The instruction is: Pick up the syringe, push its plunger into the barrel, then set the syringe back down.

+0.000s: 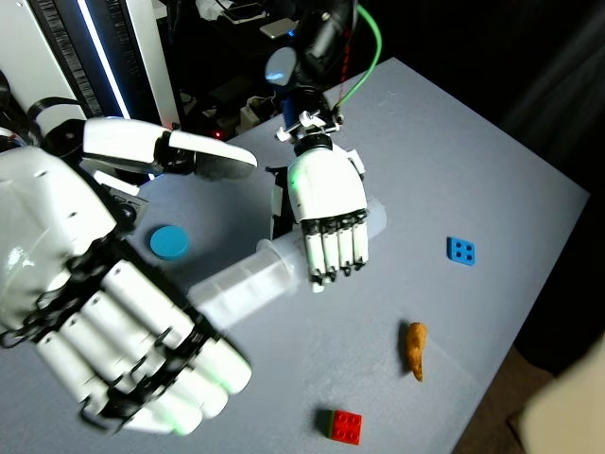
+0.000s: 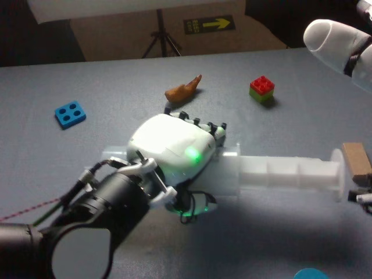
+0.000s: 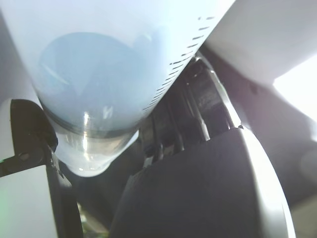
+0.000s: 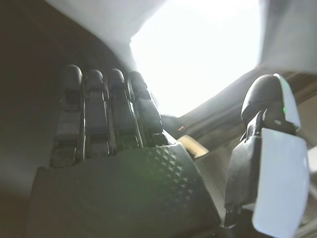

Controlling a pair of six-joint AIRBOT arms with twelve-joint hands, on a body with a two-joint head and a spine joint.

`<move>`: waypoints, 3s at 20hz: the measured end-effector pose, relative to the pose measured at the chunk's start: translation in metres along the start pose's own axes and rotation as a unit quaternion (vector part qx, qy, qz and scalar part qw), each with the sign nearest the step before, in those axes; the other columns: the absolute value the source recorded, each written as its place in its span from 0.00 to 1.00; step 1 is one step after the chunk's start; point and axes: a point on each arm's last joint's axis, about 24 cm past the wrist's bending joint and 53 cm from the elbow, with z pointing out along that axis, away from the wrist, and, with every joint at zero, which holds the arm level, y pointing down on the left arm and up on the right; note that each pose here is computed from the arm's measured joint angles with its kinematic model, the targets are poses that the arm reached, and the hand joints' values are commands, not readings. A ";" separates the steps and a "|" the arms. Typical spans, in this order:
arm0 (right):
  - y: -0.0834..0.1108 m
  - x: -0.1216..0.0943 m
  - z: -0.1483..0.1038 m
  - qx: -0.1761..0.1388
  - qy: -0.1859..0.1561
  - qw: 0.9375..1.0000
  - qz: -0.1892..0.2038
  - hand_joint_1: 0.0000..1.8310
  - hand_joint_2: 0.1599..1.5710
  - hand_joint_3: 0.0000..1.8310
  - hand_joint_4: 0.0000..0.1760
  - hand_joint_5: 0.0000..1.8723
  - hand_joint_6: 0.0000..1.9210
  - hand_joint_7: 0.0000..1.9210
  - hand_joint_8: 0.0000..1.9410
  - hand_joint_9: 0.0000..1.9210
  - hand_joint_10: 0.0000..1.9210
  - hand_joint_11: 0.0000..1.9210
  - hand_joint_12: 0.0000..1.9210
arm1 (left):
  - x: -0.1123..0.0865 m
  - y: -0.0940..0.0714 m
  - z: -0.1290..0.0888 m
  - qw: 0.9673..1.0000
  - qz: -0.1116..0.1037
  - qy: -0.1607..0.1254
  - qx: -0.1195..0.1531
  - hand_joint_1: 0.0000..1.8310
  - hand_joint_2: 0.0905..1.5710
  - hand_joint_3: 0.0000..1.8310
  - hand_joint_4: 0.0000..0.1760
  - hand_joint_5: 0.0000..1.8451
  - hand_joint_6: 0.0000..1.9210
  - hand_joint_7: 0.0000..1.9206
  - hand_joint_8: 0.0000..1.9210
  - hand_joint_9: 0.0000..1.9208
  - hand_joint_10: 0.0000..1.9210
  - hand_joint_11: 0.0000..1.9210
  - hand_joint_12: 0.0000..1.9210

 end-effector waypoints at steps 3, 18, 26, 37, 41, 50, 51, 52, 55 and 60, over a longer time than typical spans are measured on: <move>0.001 0.008 -0.009 0.015 0.006 1.000 0.020 0.11 0.51 0.00 0.00 0.06 0.00 0.06 0.00 0.06 0.00 0.00 0.29 | -0.017 0.004 0.000 1.000 0.012 -0.008 0.002 0.74 0.76 0.00 0.00 0.47 0.49 0.36 0.77 0.35 0.86 0.33 0.86; -0.029 0.014 -0.026 0.052 -0.048 0.987 0.142 0.11 0.50 0.00 0.00 0.07 0.00 0.08 0.00 0.08 0.00 0.00 0.31 | -0.075 0.042 0.016 0.995 0.103 0.013 -0.012 0.81 0.74 0.00 0.00 0.46 0.46 0.36 0.72 0.37 0.77 0.39 0.89; -0.041 0.014 -0.032 0.055 -0.064 0.983 0.164 0.11 0.50 0.00 0.00 0.07 0.00 0.07 0.00 0.07 0.00 0.00 0.33 | -0.108 0.024 0.019 0.996 0.077 -0.020 -0.028 0.81 0.74 0.00 0.00 0.47 0.48 0.37 0.70 0.38 0.76 0.38 0.90; -0.050 0.009 -0.015 0.051 -0.064 0.971 0.225 0.10 0.50 0.00 0.00 0.07 0.00 0.07 0.00 0.07 0.00 0.00 0.33 | -0.135 0.026 0.007 0.995 0.075 -0.042 -0.046 0.81 0.74 0.00 0.00 0.46 0.48 0.37 0.70 0.38 0.76 0.38 0.90; -0.059 0.020 -0.004 0.061 -0.041 0.969 0.237 0.12 0.50 0.00 0.00 0.07 0.00 0.07 0.00 0.07 0.00 0.00 0.33 | -0.144 0.018 0.008 0.995 0.076 -0.045 -0.043 0.81 0.74 0.00 0.00 0.46 0.48 0.38 0.69 0.39 0.76 0.37 0.90; -0.064 0.048 0.013 0.059 -0.011 0.968 0.243 0.12 0.51 0.00 0.00 0.08 0.00 0.08 0.00 0.07 0.00 0.00 0.32 | -0.149 0.016 0.006 0.995 0.049 -0.062 -0.058 0.81 0.73 0.00 0.00 0.46 0.49 0.39 0.67 0.40 0.74 0.40 0.88; -0.057 0.047 0.017 0.044 -0.008 0.968 0.245 0.12 0.50 0.00 0.00 0.08 0.00 0.07 0.00 0.07 0.00 0.00 0.32 | -0.147 0.013 0.006 0.996 0.049 -0.059 -0.055 0.81 0.74 0.00 0.00 0.46 0.49 0.39 0.68 0.39 0.75 0.37 0.90; -0.053 0.047 0.020 0.038 -0.009 0.968 0.249 0.11 0.51 0.00 0.00 0.07 0.00 0.07 0.00 0.06 0.00 0.00 0.32 | -0.146 0.011 0.006 0.996 0.049 -0.058 -0.053 0.81 0.73 0.00 0.00 0.46 0.49 0.39 0.67 0.40 0.74 0.38 0.89; -0.053 0.056 0.022 0.038 0.001 0.965 0.258 0.11 0.51 0.00 0.00 0.07 0.00 0.07 0.00 0.07 0.00 0.00 0.34 | -0.145 0.010 0.007 0.996 0.050 -0.057 -0.052 0.81 0.74 0.00 0.00 0.46 0.48 0.38 0.69 0.38 0.76 0.38 0.89; -0.056 0.069 0.030 0.045 0.017 0.960 0.275 0.11 0.51 0.00 0.00 0.06 0.00 0.06 0.00 0.06 0.00 0.00 0.28 | -0.150 0.014 0.007 0.995 0.050 -0.065 -0.058 0.81 0.73 0.00 0.00 0.46 0.49 0.39 0.67 0.40 0.74 0.38 0.89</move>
